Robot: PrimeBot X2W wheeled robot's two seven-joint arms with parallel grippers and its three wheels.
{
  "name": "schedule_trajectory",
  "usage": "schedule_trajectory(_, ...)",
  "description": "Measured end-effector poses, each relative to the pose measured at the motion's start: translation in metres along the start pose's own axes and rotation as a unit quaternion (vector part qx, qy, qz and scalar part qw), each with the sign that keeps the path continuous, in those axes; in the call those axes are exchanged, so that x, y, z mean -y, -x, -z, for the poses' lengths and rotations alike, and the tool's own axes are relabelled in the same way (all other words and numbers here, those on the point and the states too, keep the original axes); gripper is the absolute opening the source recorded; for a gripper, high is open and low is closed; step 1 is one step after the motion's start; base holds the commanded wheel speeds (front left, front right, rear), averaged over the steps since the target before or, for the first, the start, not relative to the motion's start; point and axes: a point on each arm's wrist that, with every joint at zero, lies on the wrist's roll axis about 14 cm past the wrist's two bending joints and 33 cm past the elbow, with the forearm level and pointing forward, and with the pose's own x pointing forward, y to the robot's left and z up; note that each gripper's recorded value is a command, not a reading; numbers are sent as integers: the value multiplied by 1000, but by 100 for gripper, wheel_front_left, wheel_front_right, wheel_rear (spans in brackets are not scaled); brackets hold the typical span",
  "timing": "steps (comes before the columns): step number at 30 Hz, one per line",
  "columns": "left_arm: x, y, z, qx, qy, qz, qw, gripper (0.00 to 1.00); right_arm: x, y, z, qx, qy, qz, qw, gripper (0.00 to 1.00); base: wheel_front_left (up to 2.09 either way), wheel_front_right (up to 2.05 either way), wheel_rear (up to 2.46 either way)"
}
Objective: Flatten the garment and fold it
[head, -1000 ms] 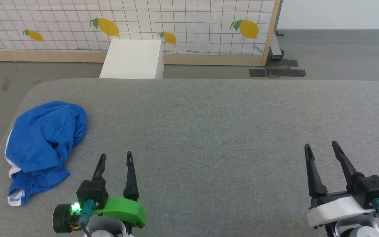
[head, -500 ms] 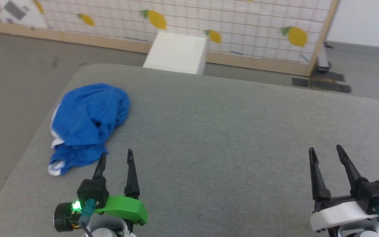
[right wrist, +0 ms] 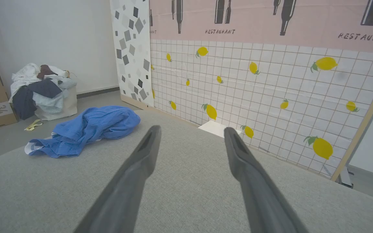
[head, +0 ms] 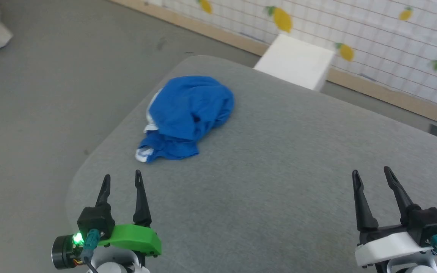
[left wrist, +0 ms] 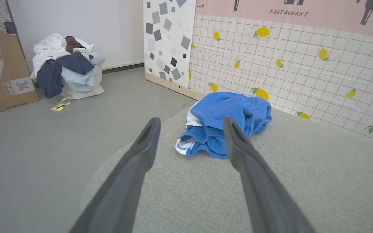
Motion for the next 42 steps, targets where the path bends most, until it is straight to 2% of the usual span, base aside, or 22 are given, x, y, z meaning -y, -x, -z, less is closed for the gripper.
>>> schedule_trajectory(12,-59,29,-11,8,-12,-91,996,100,-56,-32,9,-4,-15,-86,996,100,-1,-1,-1)
schedule_trajectory(23,-61,23,-12,8,3,-100,995,100,-58,-35,18,-11,-22,-90,996,100,0,0,0)
schedule_trajectory(26,-56,1,-28,31,9,-84,996,100,-54,-39,20,-9,-21,-87,996,100,0,0,0)
schedule_trajectory(33,-41,-88,-74,73,0,-36,997,100,-37,-55,25,3,-19,-68,997,100,0,0,0)
schedule_trajectory(37,-26,-141,-80,42,5,-3,999,100,-21,-62,29,10,-22,-50,998,100,0,0,0)
schedule_trajectory(42,-7,-194,-47,-64,10,25,998,100,14,-64,40,7,-20,-8,1000,100,0,0,0)
